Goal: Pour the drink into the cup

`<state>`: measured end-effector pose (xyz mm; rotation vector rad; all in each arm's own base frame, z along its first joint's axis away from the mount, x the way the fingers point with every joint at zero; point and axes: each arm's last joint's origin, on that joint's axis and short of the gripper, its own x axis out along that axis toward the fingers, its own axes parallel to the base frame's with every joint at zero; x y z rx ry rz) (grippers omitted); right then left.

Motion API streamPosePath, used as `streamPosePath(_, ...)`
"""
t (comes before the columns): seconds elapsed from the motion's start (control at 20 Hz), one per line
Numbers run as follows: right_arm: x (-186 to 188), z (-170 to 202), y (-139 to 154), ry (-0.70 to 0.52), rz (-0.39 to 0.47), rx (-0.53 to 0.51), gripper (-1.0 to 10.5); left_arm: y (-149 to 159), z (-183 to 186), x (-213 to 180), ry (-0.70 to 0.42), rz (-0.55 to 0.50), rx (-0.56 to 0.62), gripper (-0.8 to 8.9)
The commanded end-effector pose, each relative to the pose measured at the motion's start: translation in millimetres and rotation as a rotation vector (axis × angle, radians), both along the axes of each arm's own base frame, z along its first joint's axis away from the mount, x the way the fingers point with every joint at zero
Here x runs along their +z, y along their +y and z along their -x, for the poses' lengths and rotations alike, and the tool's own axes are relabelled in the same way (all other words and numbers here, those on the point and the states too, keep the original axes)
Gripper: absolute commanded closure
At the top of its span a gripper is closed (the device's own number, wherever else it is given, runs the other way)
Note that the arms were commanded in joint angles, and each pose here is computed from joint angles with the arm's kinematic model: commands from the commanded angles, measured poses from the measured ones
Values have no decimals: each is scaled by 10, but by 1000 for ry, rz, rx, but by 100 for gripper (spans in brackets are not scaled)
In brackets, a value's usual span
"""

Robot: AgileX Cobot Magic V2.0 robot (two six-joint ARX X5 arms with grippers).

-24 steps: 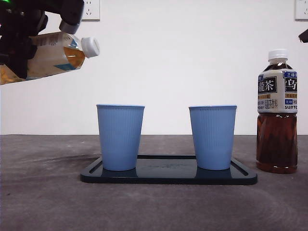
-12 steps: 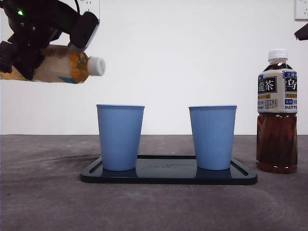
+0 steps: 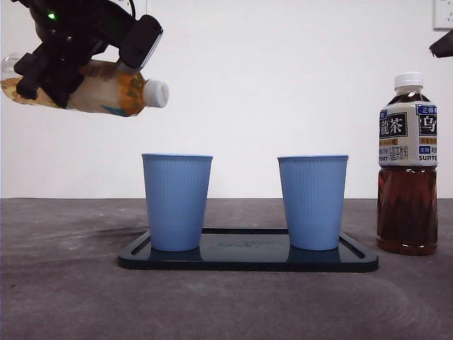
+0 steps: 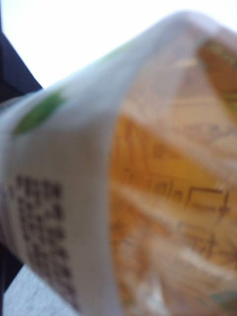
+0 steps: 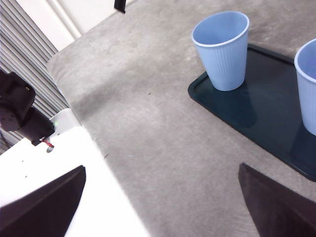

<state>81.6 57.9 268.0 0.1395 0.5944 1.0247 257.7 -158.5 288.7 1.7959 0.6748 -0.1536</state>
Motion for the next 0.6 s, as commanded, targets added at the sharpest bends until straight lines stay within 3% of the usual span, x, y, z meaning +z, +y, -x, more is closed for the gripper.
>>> streamPosePath(0.05, 50, 6, 6, -30, 0, 17, 464, -76, -23, 89, -40, 10, 0, 727)
streamPosePath(0.45, 50, 6, 6, -32, 1, 18, 464, -98, -20, 76, -43, 26, 1, 726)
streamPosePath(0.6, 50, 5, 5, -33, 2, 16, 464, -105, -21, 82, -93, 181, 46, 725)
